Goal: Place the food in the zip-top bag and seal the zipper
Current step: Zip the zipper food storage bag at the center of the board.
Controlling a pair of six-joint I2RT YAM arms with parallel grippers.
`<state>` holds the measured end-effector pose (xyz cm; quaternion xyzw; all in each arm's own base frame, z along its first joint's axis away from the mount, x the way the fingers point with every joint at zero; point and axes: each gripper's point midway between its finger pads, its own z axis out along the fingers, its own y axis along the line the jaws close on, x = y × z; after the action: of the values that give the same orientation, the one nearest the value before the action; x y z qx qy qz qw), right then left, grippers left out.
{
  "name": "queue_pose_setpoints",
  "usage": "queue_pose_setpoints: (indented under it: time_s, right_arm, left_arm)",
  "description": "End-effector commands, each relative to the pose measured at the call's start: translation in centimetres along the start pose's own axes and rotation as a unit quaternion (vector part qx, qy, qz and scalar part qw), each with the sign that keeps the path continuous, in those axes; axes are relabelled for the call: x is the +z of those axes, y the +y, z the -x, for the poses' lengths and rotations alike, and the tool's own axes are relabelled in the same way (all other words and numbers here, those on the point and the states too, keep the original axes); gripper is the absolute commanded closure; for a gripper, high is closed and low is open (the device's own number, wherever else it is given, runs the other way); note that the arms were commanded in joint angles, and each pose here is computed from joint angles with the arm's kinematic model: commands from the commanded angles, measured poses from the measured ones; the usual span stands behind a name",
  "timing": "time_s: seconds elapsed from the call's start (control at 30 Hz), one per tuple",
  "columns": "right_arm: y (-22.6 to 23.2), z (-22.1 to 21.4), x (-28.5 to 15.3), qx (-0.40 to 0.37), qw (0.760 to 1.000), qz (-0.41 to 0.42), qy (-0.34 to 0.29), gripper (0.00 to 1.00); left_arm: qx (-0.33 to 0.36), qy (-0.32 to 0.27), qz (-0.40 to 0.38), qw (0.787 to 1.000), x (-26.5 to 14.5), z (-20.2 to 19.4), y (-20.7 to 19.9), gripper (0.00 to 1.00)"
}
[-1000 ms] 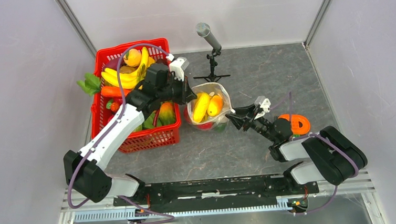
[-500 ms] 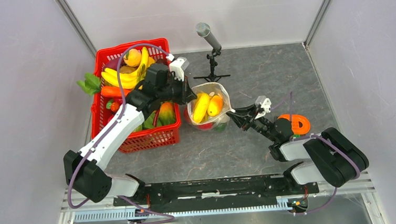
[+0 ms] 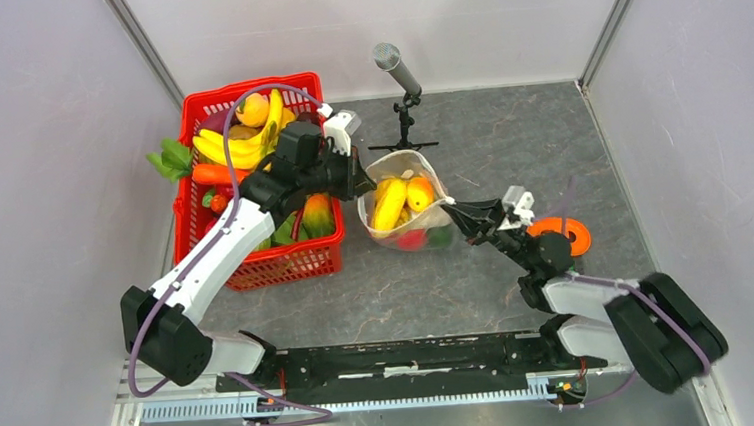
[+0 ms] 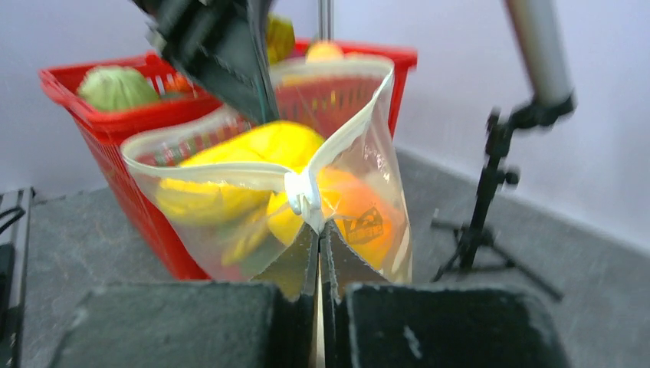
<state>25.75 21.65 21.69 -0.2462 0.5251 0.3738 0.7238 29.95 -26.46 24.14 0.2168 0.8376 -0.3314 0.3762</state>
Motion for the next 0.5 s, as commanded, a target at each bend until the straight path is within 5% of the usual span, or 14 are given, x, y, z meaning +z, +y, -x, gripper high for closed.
queue_pose_setpoints:
  time_s: [0.0, 0.47]
  right_arm:
    - [1.0, 6.2, 0.2, -0.094, 0.992, 0.02, -0.081, 1.0]
    - [0.5, -0.5, -3.1, -0.076, 0.988, 0.001, 0.138, 1.0]
  left_arm:
    - [0.007, -0.045, -0.024, 0.999, -1.7, 2.6, -1.7, 0.98]
    - [0.027, -0.033, 0.04, 0.998, -2.9, 2.8, 0.9, 0.98]
